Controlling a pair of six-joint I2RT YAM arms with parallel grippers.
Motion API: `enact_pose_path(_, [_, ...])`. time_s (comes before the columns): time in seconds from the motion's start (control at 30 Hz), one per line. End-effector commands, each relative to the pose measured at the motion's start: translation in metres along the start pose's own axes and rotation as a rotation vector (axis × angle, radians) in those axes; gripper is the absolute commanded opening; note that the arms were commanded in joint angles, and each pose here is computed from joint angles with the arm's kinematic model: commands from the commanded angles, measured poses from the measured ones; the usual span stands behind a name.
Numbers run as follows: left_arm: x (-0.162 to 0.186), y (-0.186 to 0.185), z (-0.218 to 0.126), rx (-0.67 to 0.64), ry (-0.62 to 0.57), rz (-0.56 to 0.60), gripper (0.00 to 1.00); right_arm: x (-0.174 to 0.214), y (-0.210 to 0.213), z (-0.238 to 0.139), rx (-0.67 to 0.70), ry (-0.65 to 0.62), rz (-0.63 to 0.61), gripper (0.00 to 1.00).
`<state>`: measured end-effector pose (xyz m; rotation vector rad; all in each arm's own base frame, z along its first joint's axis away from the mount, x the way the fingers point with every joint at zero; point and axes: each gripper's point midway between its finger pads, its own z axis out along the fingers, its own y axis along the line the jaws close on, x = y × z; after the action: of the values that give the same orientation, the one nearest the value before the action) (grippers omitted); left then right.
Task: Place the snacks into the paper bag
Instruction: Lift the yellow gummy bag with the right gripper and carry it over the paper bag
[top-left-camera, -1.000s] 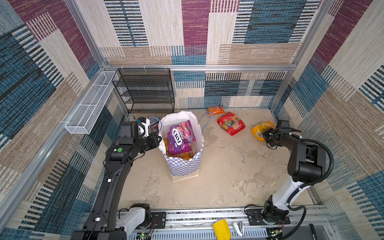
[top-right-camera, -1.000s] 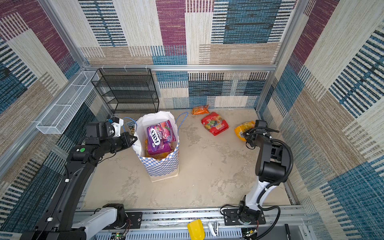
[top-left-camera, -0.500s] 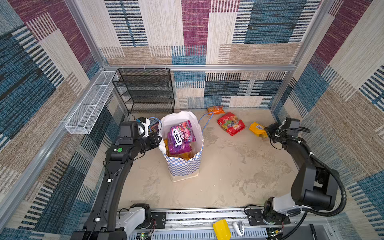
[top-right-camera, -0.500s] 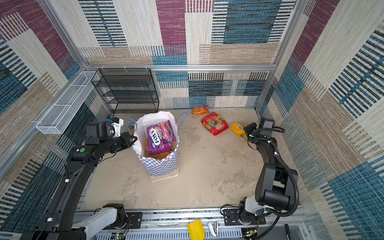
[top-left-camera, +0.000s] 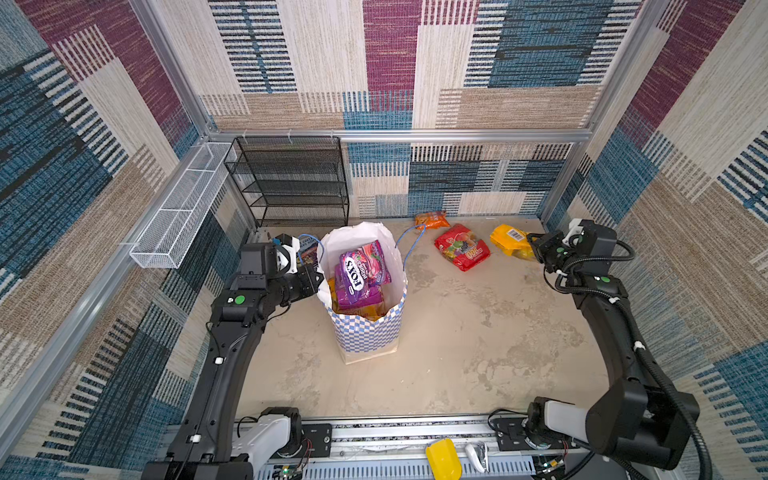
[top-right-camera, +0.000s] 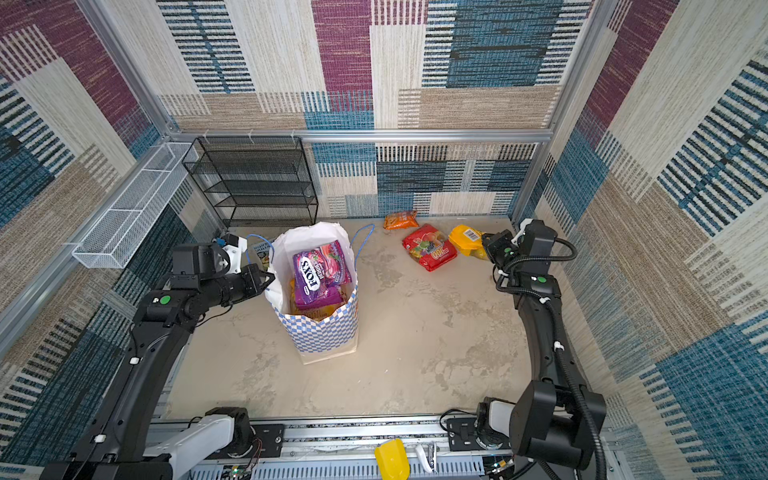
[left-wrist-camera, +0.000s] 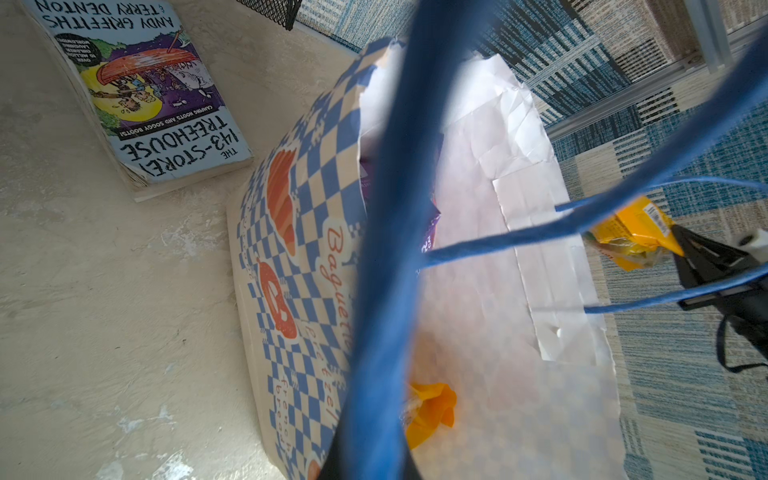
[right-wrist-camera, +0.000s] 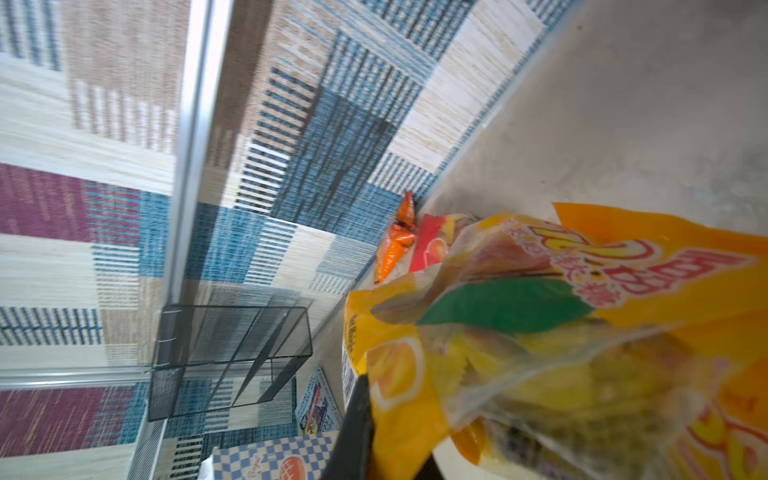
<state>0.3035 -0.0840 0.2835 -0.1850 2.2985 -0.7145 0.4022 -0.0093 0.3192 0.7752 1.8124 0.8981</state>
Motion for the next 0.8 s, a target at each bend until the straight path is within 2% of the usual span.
enact_pose_path(0.0, [-0.012, -0.01, -0.002, 0.046, -0.047, 0.023, 0.0, -0.013, 0.067, -0.021, -0.16, -0.064, -0.115, 0.0])
enact_pose_path(0.17, [-0.013, -0.01, -0.003, 0.04, -0.052, 0.025, 0.0, -0.004, 0.14, -0.048, -0.289, -0.068, -0.195, 0.0])
enact_pose_path(0.3, [-0.013, -0.009, -0.003, 0.04, -0.051, 0.024, 0.0, 0.021, 0.199, -0.057, -0.411, 0.0, -0.242, 0.0])
enact_pose_path(0.5, [-0.012, -0.008, 0.0, 0.04, -0.042, 0.02, 0.0, 0.068, 0.278, -0.075, -0.584, 0.09, -0.303, 0.0])
enact_pose_path(0.77, [-0.012, -0.007, 0.001, 0.034, -0.04, 0.018, 0.0, 0.164, 0.343, -0.078, -0.716, 0.274, -0.379, 0.0])
